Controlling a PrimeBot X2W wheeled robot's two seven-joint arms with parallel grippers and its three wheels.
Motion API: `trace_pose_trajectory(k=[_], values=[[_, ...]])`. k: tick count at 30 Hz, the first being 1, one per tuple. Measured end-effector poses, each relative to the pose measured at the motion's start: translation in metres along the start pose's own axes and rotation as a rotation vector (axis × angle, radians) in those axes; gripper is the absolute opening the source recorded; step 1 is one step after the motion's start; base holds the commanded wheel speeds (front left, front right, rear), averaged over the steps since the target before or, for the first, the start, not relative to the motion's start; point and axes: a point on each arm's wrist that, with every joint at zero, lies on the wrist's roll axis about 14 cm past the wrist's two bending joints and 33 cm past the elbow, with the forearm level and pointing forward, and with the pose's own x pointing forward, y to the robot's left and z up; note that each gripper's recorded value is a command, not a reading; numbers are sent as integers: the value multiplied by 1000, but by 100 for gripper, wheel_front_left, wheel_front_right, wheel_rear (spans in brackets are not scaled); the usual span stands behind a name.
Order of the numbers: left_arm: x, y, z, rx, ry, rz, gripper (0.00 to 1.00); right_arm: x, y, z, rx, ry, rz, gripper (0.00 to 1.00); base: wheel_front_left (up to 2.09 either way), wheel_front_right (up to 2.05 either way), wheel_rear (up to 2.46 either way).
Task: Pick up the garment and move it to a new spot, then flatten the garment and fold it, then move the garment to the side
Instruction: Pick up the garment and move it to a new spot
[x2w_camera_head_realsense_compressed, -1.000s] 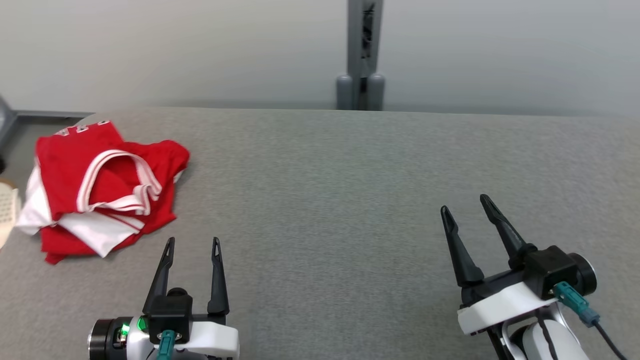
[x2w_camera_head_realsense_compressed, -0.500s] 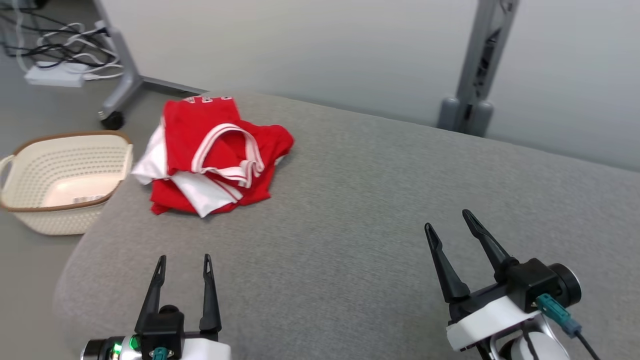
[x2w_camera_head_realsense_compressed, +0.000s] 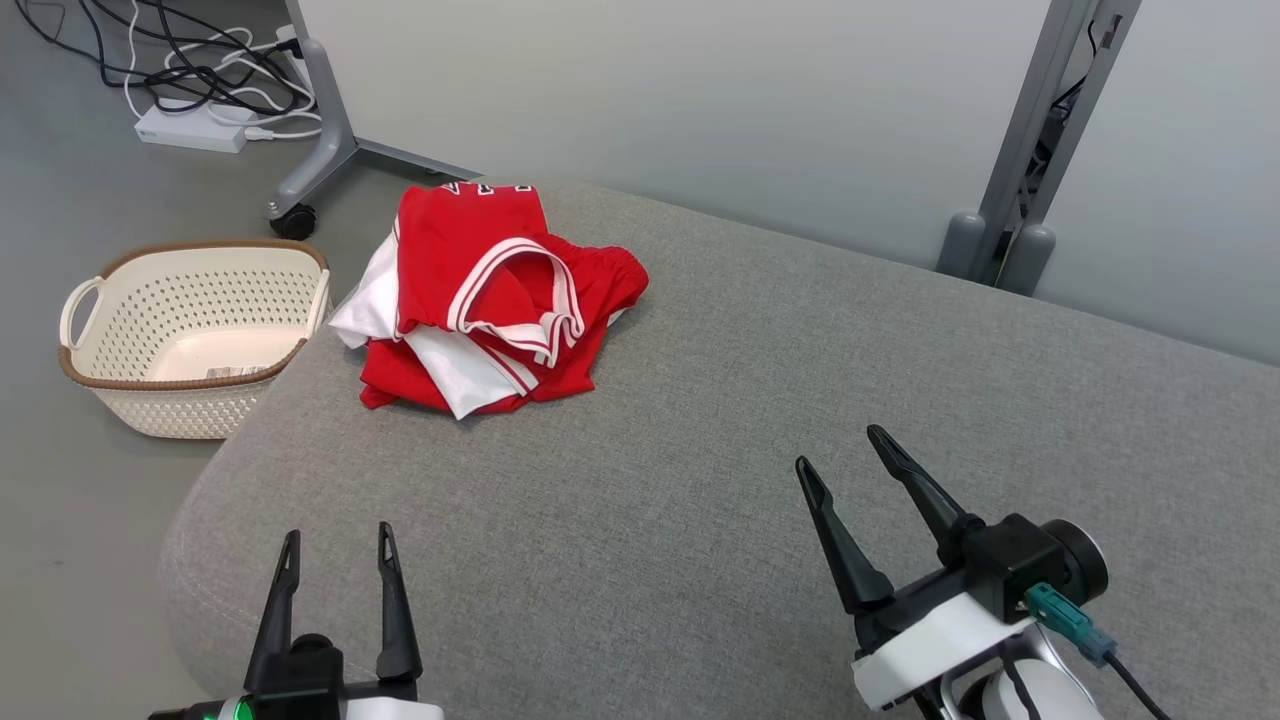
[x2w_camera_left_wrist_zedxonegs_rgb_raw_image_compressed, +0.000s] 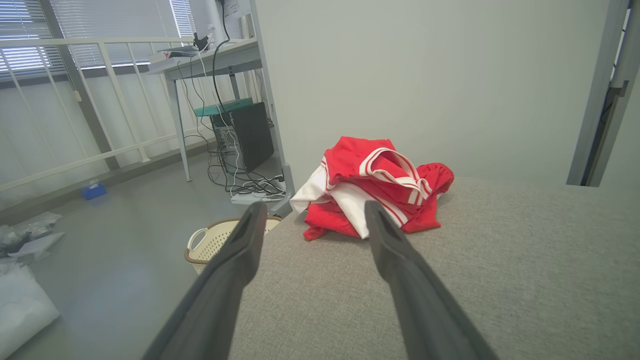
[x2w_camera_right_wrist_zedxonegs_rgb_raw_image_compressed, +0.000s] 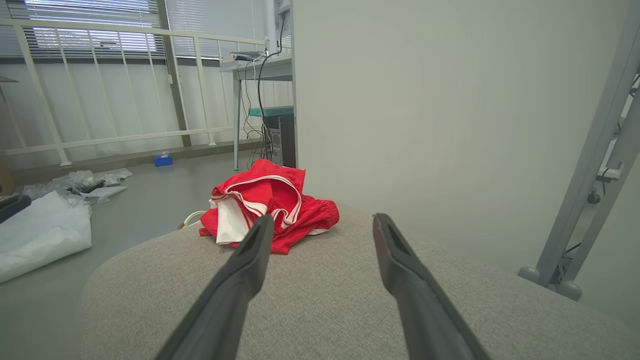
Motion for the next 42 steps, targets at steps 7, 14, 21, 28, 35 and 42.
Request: trace_pose_trajectory(k=[7,14,21,28,35,42], values=[[-1,1,2,-3,-6,5,100,0,-1,2,0,-5,-5,100,0,0,0],[8,5,8,-28,-23,3,100,-5,-17,-3,-10,8,-51,100,0,0,0],[52,2,29,4,-84,-79,100,0,-48,-10,-55,8,-83,100,0,0,0],[118,-18,19,100,-8,-233,100,12,-81,-18,-99,-7,-79,100,0,0,0],[185,-54,-5,190,231,-376,100,20,-115,-35,-116,-7,-86,100,0,0,0],[224,-86,-39,280,430,-439,100,10,-140,-62,-98,35,-124,100,0,0,0]])
